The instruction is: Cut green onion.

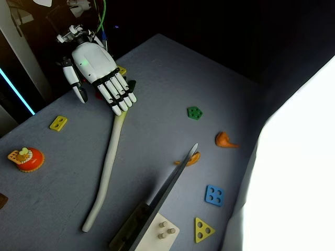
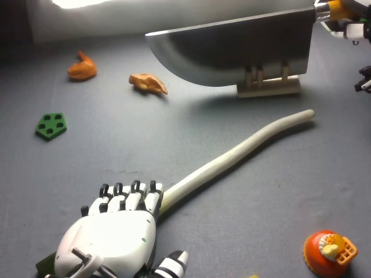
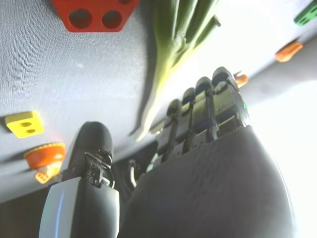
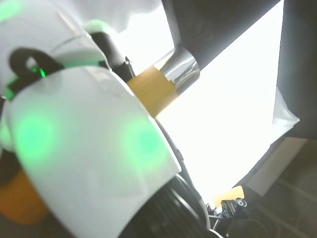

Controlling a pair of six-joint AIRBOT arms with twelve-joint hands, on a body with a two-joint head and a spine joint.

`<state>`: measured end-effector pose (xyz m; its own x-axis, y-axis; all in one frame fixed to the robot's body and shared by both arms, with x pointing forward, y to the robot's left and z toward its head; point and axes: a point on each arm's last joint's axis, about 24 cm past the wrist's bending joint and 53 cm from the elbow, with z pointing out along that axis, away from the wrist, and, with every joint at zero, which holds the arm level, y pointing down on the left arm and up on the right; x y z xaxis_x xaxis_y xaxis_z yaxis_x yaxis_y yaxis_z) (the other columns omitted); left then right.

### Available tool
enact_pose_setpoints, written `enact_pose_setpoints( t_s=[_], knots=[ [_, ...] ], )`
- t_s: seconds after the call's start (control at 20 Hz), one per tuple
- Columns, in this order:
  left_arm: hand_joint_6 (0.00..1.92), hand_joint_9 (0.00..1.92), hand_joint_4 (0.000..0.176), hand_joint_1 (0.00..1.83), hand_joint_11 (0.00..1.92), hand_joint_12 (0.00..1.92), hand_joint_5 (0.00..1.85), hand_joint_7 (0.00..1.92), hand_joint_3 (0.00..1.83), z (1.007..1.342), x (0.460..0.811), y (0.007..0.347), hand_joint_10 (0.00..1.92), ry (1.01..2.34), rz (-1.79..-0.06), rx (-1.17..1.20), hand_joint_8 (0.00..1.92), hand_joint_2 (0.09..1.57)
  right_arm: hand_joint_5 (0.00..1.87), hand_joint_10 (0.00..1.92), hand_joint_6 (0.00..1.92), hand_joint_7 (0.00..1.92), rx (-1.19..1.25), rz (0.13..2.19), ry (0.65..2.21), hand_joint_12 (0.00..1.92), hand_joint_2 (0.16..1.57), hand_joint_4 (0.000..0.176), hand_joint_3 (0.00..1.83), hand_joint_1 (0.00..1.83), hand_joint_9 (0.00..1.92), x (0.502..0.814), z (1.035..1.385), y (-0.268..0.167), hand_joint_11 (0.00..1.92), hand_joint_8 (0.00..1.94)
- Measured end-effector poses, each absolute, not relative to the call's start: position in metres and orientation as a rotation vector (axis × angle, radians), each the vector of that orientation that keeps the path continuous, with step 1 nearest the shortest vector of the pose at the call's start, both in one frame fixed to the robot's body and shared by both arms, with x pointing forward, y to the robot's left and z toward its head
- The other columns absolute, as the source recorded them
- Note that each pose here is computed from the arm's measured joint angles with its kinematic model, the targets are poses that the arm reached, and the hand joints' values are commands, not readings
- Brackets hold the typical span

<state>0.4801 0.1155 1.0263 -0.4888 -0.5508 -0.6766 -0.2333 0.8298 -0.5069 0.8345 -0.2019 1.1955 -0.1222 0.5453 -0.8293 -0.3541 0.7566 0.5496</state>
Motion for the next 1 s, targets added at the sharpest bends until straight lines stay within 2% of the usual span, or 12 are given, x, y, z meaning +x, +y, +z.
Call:
enact_pose_setpoints(
  t_s=[0.25, 0.3, 0.4, 0.45, 0.55, 0.6, 0.65, 0.7, 0.75, 0.8, 0.9, 1.0],
  knots=[
    [0.0, 0.0, 0.0, 0.38, 0.0, 0.0, 0.0, 0.0, 0.0, 1.027, 0.481, 0.116, 0.0, 2.084, -0.437, -0.576, 0.0, 1.39, 1.3, 1.92, 1.92, 1.55, 0.158, 0.764, 1.495, 1.92, 1.23, 0.176, 0.0, 1.63, 1.63, 0.835, 1.199, -0.203, 1.67, 1.94],
    [0.0, 0.0, 0.0, 0.33, 0.01, 0.01, 0.0, 0.0, 0.0, 1.027, 0.481, 0.116, 0.0, 2.084, -0.437, -0.575, 0.0, 1.37, 1.28, 1.92, 1.92, 1.55, 0.162, 0.765, 1.491, 1.92, 1.25, 0.176, 0.0, 1.61, 1.63, 0.835, 1.199, -0.204, 1.68, 1.94],
    [0.01, 0.01, 0.0, 0.35, 0.04, 0.03, 0.02, 0.0, 0.0, 1.027, 0.482, 0.116, 0.0, 2.083, -0.438, -0.575, 0.0, 1.35, 1.24, 1.92, 1.8, 1.53, 0.159, 0.761, 1.486, 1.92, 1.25, 0.176, 0.0, 1.59, 1.61, 0.835, 1.201, -0.205, 1.65, 1.94],
    [0.0, 0.01, 0.0, 0.37, 0.01, 0.15, 0.02, 0.01, 0.0, 1.028, 0.482, 0.115, 0.0, 2.082, -0.439, -0.574, 0.01, 1.35, 1.24, 1.92, 1.85, 1.53, 0.163, 0.761, 1.483, 1.92, 1.26, 0.176, 0.0, 1.61, 1.61, 0.835, 1.202, -0.206, 1.65, 1.94],
    [0.0, 0.02, 0.0, 0.41, 0.0, 0.19, 0.01, 0.02, 0.0, 1.028, 0.482, 0.115, 0.0, 2.081, -0.441, -0.572, 0.01, 1.34, 1.21, 1.92, 1.92, 1.47, 0.181, 0.767, 1.474, 1.92, 1.26, 0.176, 0.0, 1.6, 1.55, 0.835, 1.204, -0.21, 1.57, 1.94],
    [0.0, 0.0, 0.0, 0.41, 0.0, 0.15, 0.0, 0.02, 0.0, 1.028, 0.482, 0.115, 0.0, 2.08, -0.442, -0.57, 0.01, 1.35, 1.2, 1.92, 1.92, 1.47, 0.186, 0.77, 1.465, 1.92, 1.27, 0.176, 0.0, 1.58, 1.56, 0.835, 1.206, -0.211, 1.59, 1.94],
    [0.0, 0.0, 0.0, 0.41, 0.0, 0.09, 0.0, 0.0, 0.0, 1.028, 0.484, 0.116, 0.0, 2.076, -0.44, -0.569, 0.01, 1.35, 1.14, 1.92, 1.77, 1.5, 0.185, 0.773, 1.457, 1.92, 1.29, 0.164, 0.0, 1.57, 1.6, 0.835, 1.208, -0.212, 1.64, 1.94],
    [0.0, 0.0, 0.0, 0.42, 0.0, 0.03, 0.0, 0.0, 0.0, 1.029, 0.485, 0.116, 0.0, 2.072, -0.438, -0.569, 0.0, 1.35, 1.18, 1.92, 1.81, 1.53, 0.191, 0.784, 1.45, 1.92, 1.27, 0.174, 0.0, 1.59, 1.62, 0.835, 1.21, -0.212, 1.66, 1.94],
    [0.0, 0.0, 0.0, 0.42, 0.0, 0.02, 0.0, 0.0, 0.0, 1.029, 0.486, 0.116, 0.0, 2.069, -0.438, -0.568, 0.0, 1.35, 1.26, 1.92, 1.9, 1.54, 0.212, 0.797, 1.437, 1.92, 1.25, 0.176, 0.0, 1.62, 1.61, 0.835, 1.213, -0.215, 1.64, 1.94],
    [0.0, 0.0, 0.0, 0.44, 0.01, 0.03, 0.01, 0.02, 0.0, 1.029, 0.487, 0.116, 0.0, 2.068, -0.438, -0.569, 0.01, 1.35, 1.24, 1.92, 1.92, 1.54, 0.225, 0.805, 1.429, 1.92, 1.25, 0.176, 0.0, 1.61, 1.61, 0.835, 1.214, -0.217, 1.65, 1.94],
    [0.0, 0.02, 0.0, 0.43, 0.0, 0.18, 0.02, 0.03, 0.0, 1.03, 0.487, 0.116, 0.0, 2.067, -0.442, -0.566, 0.0, 1.35, 1.27, 1.92, 1.92, 1.53, 0.223, 0.808, 1.416, 1.92, 1.25, 0.176, 0.0, 1.61, 1.61, 0.834, 1.218, -0.218, 1.65, 1.94],
    [0.0, 0.0, 0.0, 0.32, 0.0, 0.19, 0.0, 0.0, 0.01, 1.028, 0.488, 0.116, 0.0, 2.069, -0.441, -0.565, 0.0, 1.38, 1.27, 1.92, 1.92, 1.53, 0.234, 0.829, 1.399, 1.92, 1.25, 0.176, 0.0, 1.62, 1.6, 0.833, 1.222, -0.22, 1.65, 1.94]
  ],
)
